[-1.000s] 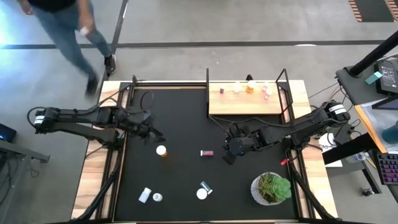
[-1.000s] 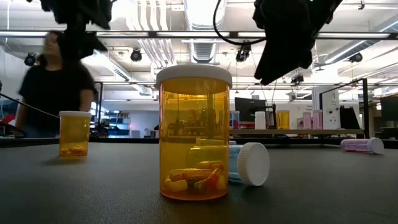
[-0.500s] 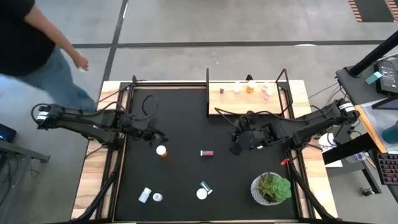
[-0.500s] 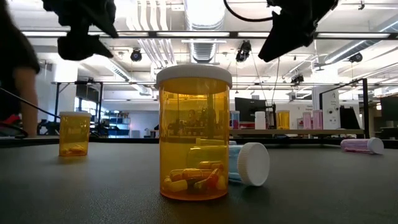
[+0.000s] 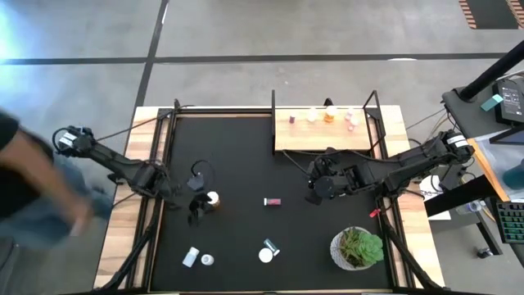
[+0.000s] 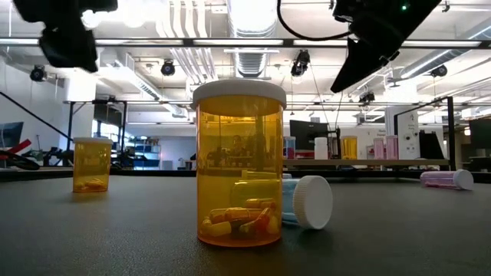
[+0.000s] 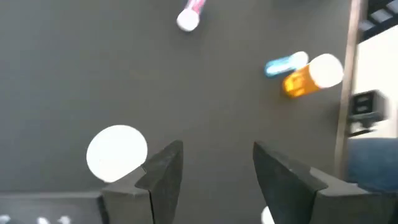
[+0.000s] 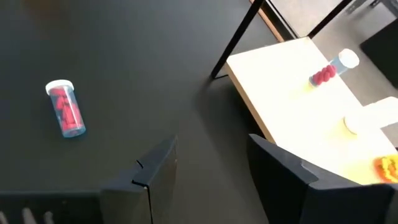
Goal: Pick and place medicine bottles onto shelf by color
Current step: Move the top orange pill bottle to the center of the table
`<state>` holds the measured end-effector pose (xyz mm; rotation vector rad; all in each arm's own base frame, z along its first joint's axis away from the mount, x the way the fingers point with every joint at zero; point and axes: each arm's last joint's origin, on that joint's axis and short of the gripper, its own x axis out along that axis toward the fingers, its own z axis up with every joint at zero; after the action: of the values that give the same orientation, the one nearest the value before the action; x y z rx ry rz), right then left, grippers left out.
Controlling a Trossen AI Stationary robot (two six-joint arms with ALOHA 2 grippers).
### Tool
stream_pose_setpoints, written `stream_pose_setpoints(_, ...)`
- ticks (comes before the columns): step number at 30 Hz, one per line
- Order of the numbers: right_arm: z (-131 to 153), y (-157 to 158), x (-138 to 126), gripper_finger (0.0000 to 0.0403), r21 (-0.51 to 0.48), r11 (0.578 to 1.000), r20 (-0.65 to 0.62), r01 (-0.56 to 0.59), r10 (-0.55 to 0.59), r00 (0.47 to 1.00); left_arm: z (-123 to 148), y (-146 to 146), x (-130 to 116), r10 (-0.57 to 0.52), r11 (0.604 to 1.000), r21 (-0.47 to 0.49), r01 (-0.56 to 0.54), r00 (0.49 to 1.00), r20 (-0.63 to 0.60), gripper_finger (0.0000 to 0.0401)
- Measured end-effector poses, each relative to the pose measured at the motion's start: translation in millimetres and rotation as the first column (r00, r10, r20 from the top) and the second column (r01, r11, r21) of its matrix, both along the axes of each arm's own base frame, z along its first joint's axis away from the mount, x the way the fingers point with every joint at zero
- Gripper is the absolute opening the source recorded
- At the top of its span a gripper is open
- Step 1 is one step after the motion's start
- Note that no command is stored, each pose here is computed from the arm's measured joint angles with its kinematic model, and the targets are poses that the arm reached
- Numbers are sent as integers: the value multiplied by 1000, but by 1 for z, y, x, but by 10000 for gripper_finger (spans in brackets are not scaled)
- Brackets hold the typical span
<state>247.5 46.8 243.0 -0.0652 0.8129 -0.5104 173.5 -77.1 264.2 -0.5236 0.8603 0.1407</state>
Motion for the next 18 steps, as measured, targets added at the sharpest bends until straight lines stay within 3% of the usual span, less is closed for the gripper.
stream_pose_setpoints(9,0,0,0,183,-29,999,-20,-37,37,999,-14,-10,11,-1,999,40,4,997,-78,138)
stream_pose_setpoints(18,0,0,0,183,-29,999,-20,-38,37,999,-21,-11,16,-106,982,146,121,989,-104,132)
